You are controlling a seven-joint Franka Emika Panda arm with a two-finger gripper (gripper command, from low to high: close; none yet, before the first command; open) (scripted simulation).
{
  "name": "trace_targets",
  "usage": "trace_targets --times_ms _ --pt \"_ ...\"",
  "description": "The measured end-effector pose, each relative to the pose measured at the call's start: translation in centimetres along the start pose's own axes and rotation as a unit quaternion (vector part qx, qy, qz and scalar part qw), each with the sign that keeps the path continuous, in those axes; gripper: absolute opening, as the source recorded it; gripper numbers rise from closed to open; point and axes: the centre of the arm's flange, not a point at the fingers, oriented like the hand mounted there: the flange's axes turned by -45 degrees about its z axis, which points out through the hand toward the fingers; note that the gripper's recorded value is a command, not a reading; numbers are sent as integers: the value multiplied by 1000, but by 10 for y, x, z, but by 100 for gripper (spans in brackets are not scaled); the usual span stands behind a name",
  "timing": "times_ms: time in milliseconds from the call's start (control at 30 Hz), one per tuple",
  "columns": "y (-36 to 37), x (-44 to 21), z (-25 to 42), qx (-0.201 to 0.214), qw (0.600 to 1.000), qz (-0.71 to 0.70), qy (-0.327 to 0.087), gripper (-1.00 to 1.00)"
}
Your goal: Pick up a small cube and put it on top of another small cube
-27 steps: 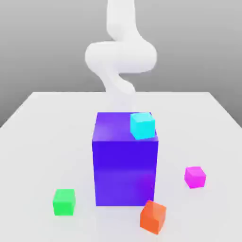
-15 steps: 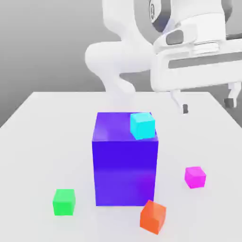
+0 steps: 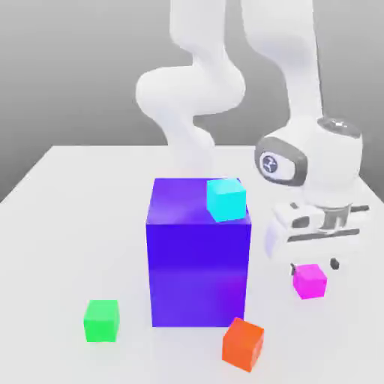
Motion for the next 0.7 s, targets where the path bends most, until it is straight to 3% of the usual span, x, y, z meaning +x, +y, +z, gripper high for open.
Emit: trace_targets --times_ms 233,467,700 --pt "0 0 2 0 1000 0 1 -100" --pt "0 1 -54 -1 1000 -1 0 -100" --pt "35 88 -68 -8 999 10 -33 -100"
